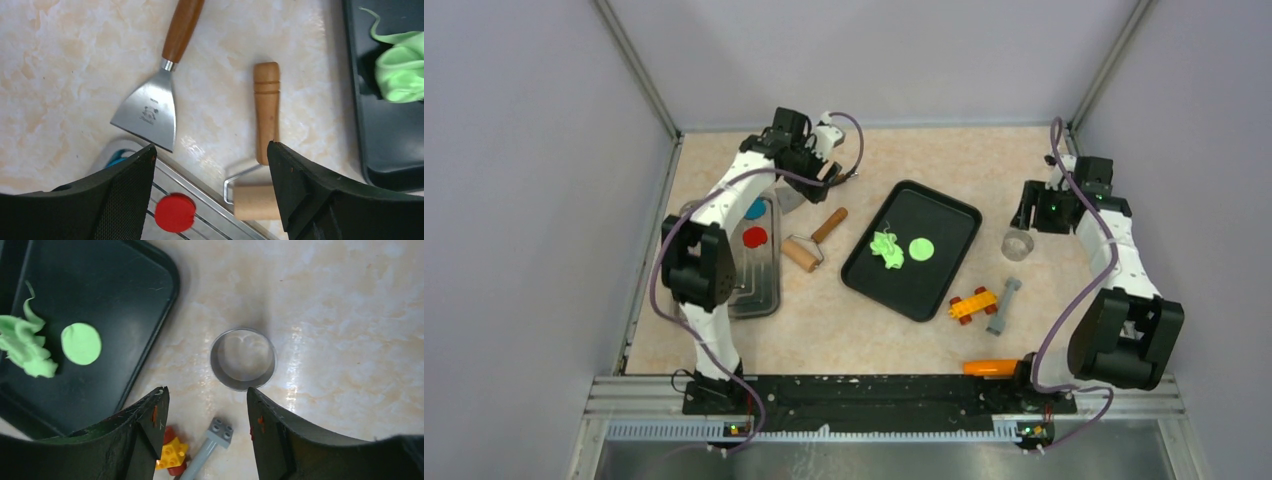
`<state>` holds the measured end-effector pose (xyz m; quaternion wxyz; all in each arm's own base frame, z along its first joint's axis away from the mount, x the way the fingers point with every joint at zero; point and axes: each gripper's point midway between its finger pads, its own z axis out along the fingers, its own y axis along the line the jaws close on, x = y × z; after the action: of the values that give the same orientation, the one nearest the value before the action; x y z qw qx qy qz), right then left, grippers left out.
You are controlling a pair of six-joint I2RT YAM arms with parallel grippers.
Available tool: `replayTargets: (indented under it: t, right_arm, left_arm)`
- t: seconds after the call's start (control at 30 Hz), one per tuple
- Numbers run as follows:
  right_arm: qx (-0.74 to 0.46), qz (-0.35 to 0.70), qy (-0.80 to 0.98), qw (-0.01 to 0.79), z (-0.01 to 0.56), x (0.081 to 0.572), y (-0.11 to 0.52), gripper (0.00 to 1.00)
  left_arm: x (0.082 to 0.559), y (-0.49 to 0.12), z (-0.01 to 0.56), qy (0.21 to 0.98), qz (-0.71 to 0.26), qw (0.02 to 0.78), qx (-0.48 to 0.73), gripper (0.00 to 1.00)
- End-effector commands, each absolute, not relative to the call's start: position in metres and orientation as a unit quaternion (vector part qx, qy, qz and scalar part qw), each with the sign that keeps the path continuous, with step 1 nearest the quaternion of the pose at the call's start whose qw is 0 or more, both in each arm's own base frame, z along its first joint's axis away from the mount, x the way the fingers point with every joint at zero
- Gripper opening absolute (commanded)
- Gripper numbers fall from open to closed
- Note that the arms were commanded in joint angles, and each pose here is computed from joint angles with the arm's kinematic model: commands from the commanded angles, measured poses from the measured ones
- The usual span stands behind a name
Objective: Roll out the dumpling wrappers from the dough
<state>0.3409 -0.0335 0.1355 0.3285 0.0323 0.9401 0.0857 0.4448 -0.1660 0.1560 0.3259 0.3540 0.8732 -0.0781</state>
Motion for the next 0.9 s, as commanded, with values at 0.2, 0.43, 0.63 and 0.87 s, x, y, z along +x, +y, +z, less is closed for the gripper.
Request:
replayTargets:
  t: [0.2, 0.43, 0.63, 0.87]
  right_arm:
    - [-0.023, 0.183, 0.919, 0.348, 0.167, 0.321, 0.005, 0.60]
    - [-0.030, 0.185, 0.925, 0.331, 0.163, 0.303, 0.009, 0.60]
    - [-0.038, 0.184, 0.926, 0.327, 0.166, 0.291, 0.011, 0.60]
    - [-0.033, 0.191, 0.924, 0.329, 0.169, 0.295, 0.013, 0.60]
  left_arm:
    - [0.520, -0.172, 0.123, 0.810, -0.053, 0.301, 0.500, 0.85]
    - [0.554, -0.176, 0.081, 0.787, -0.047, 0.293, 0.542, 0.82]
    - [0.551, -0.167, 0.047, 0.793, -0.069, 0.261, 0.546, 0.72]
    - [0.524, -0.158, 0.023, 0.797, -0.093, 0.200, 0.563, 0.50]
